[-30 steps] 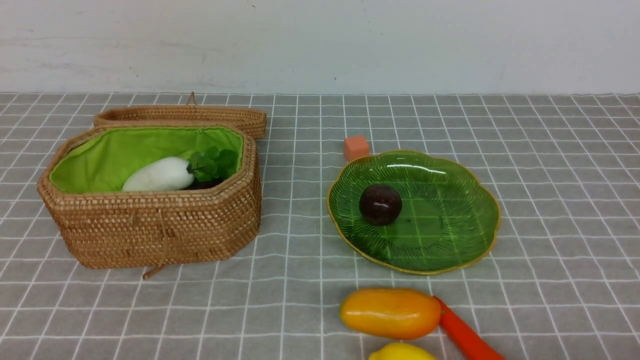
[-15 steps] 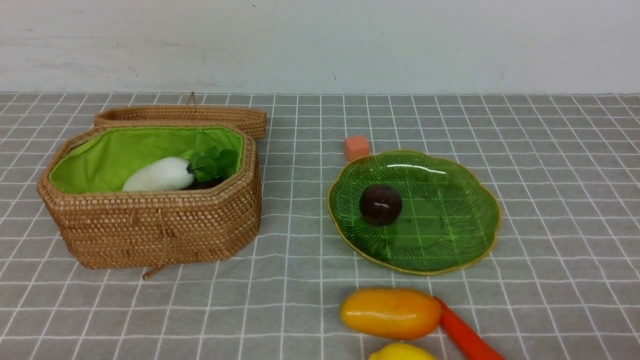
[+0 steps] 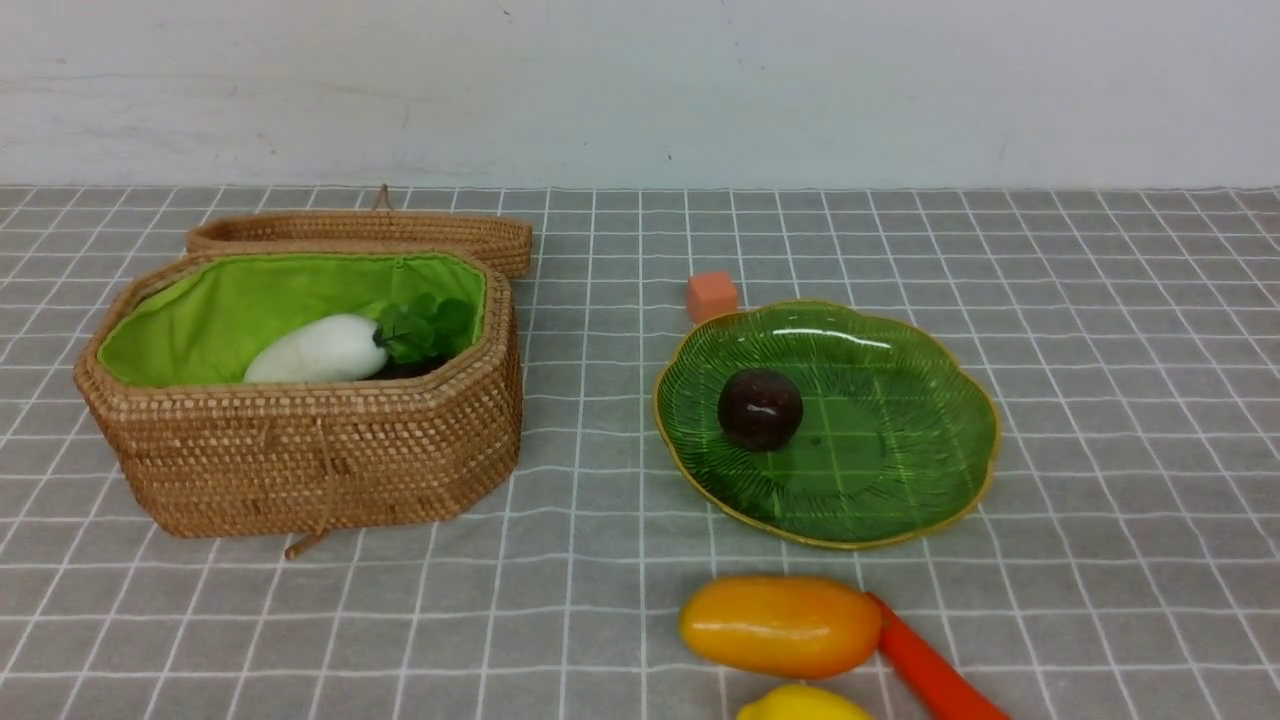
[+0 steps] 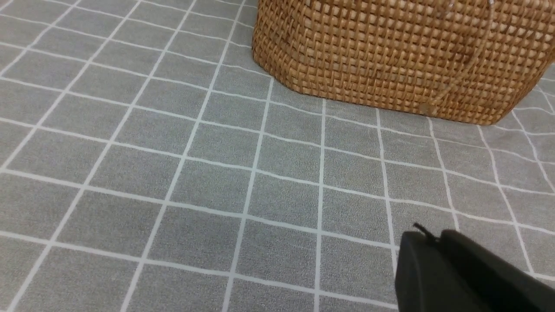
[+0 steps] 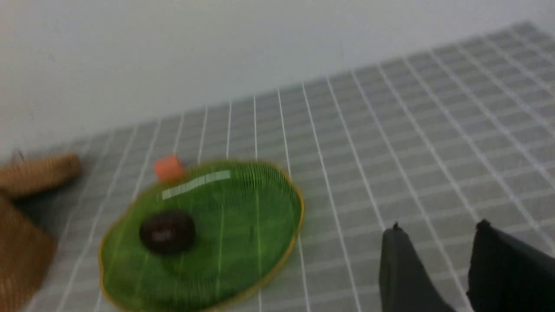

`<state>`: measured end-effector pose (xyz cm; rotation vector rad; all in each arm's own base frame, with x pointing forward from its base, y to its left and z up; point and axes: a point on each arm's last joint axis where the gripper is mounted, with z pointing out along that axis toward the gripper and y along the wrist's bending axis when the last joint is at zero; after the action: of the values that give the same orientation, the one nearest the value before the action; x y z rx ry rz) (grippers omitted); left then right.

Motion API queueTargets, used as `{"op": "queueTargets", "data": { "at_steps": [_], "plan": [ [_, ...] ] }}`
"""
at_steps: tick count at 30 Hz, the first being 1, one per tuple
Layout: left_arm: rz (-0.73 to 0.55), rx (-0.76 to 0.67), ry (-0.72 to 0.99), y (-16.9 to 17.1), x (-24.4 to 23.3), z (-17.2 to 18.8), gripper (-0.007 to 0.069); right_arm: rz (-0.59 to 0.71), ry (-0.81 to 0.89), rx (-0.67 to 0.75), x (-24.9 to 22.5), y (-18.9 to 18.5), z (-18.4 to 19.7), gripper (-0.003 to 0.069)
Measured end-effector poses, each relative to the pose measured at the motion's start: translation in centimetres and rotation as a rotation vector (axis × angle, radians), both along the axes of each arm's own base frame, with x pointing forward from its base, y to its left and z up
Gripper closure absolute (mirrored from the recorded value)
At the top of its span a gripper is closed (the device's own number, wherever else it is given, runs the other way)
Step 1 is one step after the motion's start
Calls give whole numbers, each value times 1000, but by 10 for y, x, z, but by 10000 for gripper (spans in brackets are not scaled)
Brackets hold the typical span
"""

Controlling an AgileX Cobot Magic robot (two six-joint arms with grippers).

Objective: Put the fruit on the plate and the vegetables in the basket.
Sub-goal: Use the right arm to grab a lemon and put it into the right plate

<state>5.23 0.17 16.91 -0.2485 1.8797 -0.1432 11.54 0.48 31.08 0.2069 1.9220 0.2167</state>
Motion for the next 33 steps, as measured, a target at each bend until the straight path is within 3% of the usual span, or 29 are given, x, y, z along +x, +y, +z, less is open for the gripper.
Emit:
{"op": "queueTargets", "data": {
  "at_steps": [4, 5, 6, 7, 9, 10, 15, 24, 29, 33],
  "plan": [
    [-44, 0, 0, -2, 0, 0, 578, 230, 292, -107, 23, 19, -14, 417],
    [-44, 0, 0, -2, 0, 0, 578, 238, 303, -111, 24, 20, -14, 417],
    [-76, 0, 0, -4, 0, 0, 575, 355, 362, -156, 35, 31, -12, 412],
    [-79, 0, 0, -4, 0, 0, 575, 363, 369, -153, 36, 33, -11, 410],
    [-86, 0, 0, -4, 0, 0, 574, 547, 416, -194, 55, 60, -3, 390],
    [-84, 0, 0, -4, 0, 0, 573, 570, 424, -199, 57, 64, -2, 385],
    [-31, 0, 0, -2, 0, 0, 567, 834, 580, -295, 76, 120, -17, 268],
    [-29, 0, 0, -2, 0, 0, 555, 1018, 717, -458, 83, 181, -73, -12],
    [-29, 0, 0, -2, 0, 0, 552, 1017, 751, -546, 97, 190, -103, -8],
    [-29, 0, 0, -2, 0, 0, 548, 1026, 786, -573, 103, 195, -120, 47]
  ]
}}
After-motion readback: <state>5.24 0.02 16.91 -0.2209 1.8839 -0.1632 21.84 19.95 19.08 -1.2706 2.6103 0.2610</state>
